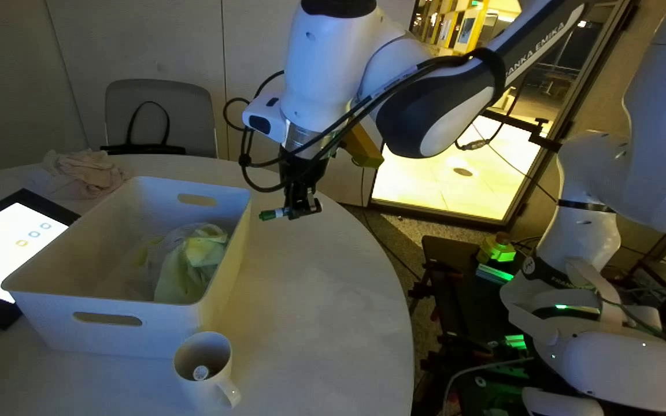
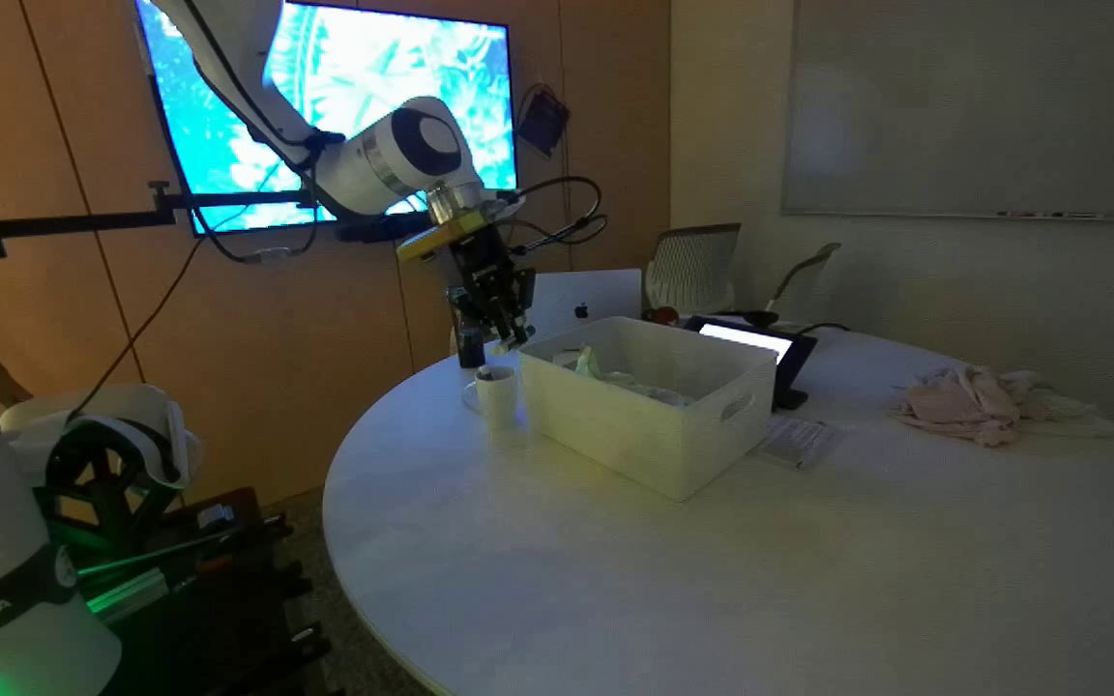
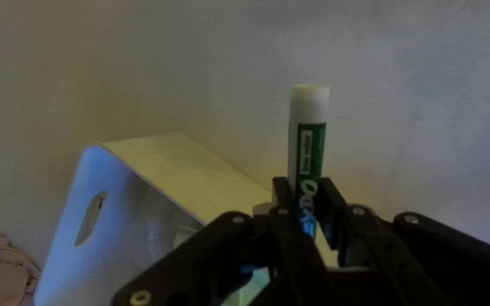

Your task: Put the cloths in the box, then put the marker and the yellow object in the cup

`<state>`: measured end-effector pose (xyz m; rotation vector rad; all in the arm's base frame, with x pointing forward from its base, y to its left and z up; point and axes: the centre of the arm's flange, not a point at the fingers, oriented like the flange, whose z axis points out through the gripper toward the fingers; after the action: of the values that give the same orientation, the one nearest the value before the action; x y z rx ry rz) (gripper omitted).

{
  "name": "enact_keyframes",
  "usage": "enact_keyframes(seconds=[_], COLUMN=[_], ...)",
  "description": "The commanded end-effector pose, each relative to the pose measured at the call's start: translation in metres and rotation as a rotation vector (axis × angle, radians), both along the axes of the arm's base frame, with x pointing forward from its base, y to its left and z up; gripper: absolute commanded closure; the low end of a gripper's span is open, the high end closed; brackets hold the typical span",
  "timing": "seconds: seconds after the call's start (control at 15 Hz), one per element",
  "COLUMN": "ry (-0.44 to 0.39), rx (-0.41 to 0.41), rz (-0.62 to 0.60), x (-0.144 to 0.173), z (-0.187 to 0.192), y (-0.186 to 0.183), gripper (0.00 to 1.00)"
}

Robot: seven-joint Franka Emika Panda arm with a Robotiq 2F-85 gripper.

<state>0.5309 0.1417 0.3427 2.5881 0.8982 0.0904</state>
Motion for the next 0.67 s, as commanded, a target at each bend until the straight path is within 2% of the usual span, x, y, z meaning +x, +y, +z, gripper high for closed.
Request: enact_keyframes(seconds=[0.0, 0.6], ry=[-0.019, -0.063], rx=[0.044, 0.116], rz=[-0.030, -0.050], x=[-0.005, -0.006], z=[0.020, 0.026], y=[0.019, 0.052], gripper=[0.85, 0.85])
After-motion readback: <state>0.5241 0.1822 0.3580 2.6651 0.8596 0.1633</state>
